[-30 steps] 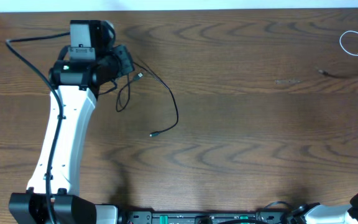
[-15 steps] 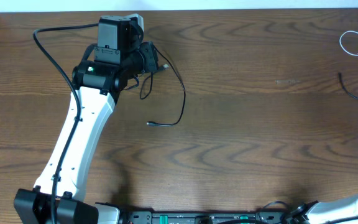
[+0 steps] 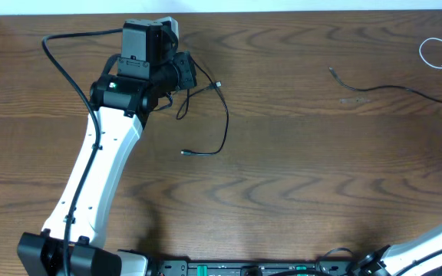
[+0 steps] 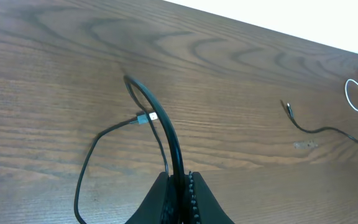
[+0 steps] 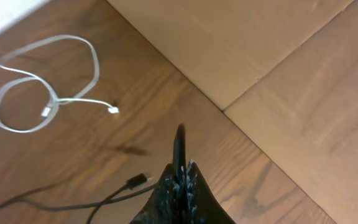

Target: Untangle cables

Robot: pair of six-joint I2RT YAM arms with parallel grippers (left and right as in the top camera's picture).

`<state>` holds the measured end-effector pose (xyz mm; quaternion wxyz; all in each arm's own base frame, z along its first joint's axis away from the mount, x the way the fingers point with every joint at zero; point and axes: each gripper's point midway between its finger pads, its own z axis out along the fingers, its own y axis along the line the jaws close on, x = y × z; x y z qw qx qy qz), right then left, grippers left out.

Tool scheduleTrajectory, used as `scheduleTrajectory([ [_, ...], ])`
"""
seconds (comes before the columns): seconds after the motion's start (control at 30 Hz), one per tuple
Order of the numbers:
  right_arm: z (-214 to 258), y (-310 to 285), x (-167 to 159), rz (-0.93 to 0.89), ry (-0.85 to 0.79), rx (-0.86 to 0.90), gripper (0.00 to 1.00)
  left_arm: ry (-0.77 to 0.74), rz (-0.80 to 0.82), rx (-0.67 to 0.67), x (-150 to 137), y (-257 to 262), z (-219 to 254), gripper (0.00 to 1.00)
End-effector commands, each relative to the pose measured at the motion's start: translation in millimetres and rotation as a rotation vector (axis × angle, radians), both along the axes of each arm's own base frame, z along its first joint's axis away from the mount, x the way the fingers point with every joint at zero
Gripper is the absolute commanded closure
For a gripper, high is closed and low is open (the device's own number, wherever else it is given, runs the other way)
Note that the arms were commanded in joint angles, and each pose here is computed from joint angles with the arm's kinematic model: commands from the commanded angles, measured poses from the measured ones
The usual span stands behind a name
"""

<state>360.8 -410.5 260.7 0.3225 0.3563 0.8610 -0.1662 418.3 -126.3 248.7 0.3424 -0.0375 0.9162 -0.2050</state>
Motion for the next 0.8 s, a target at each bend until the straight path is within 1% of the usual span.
scheduleTrajectory([
  [0.0, -24.4, -11.5, -2.7, -0.035, 0.087, -0.014, 0.99, -0.002, -0.007, -0.006, 0.9, -3.1, 1.3, 0.92],
  [0.1, -38.9, -17.8, -1.4, -0.063, 0.098, 0.000, 0.99, -0.002, -0.007, -0.005, 0.9, -3.0, 1.3, 0.93],
  [0.13, -41.3, -19.4, -0.7, -0.077, 0.089, 0.008, 0.87, -0.002, -0.007, -0.006, 0.9, -3.1, 1.3, 0.92],
  [0.17, -45.8, -19.9, 2.5, -0.089, 0.068, 0.028, 0.58, -0.002, -0.007, -0.006, 0.9, -3.1, 1.3, 0.93],
  [0.23, -48.9, -13.6, 12.2, -0.058, 0.022, 0.074, 0.26, -0.001, -0.007, -0.006, 0.9, -3.1, 1.3, 0.92],
  [0.27, -49.0, -9.5, 16.9, -0.035, 0.002, 0.092, 0.14, -0.001, -0.007, -0.006, 0.9, -3.1, 1.3, 0.93],
  [0.33, -48.3, 1.5, 28.3, 0.019, -0.038, 0.132, 0.01, 0.000, -0.005, -0.008, 0.9, -3.1, 1.3, 0.92],
  [0.5, -47.8, 36.4, 58.7, 0.137, -0.085, 0.198, 0.01, 0.000, -0.005, -0.008, 0.9, -3.1, 1.3, 0.92],
  [0.63, -47.3, 91.1, 95.9, 0.310, -0.105, 0.255, 0.01, 0.000, -0.005, -0.008, 0.8, -3.0, 1.2, 0.93],
  [0.77, -54.7, 144.4, 118.2, 0.414, -0.063, 0.302, 0.01, 0.006, -0.005, -0.007, -0.2, -2.9, 0.2, 0.92],
])
